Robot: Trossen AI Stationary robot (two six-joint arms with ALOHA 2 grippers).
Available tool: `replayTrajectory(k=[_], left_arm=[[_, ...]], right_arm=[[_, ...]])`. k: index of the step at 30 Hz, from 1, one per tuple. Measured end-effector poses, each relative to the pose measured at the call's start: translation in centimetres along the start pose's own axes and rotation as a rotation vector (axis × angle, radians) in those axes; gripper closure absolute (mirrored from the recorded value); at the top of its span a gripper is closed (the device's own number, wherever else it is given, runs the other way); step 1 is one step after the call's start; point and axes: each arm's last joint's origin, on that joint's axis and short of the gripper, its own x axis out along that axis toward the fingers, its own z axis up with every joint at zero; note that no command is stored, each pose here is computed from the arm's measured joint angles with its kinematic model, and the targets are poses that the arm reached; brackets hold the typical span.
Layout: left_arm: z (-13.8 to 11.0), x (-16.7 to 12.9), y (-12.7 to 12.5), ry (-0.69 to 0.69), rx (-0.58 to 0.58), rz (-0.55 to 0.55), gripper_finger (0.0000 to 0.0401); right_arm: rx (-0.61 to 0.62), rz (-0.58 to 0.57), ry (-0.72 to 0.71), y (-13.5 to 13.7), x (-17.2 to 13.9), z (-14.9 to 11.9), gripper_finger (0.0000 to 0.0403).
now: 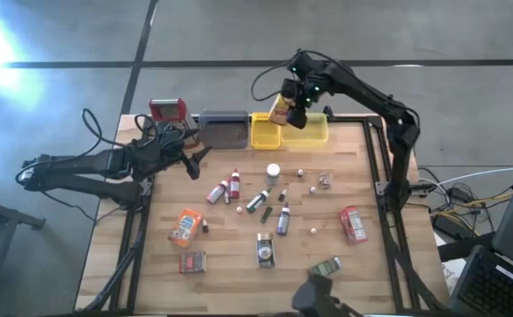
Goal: Pick & Place Kitchen Items
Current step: Put the yellow cereal box into the yellow bin
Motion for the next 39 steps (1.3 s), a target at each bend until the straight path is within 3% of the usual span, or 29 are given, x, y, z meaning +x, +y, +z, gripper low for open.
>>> replayTrajectory(k=[13, 23, 39], left_arm=[[0.0, 0.0, 0.0, 0.0, 0.0, -0.001, 0.0082], [0.0, 0.0, 0.0, 0.0, 0.0, -0.006, 0.0082], [0.0, 0.0, 0.0, 0.001, 0.0, -0.015, 0.0082]], right_arm=[[-0.13, 0.016, 0.045, -1.7, 4.8, 3.4, 0.0244], [-0.163, -0.007, 0.124, -2.7, 9.0, 3.1, 0.025], [-0.167, -0.011, 0.126, -4.1, 12.0, 2.8, 0.0253]])
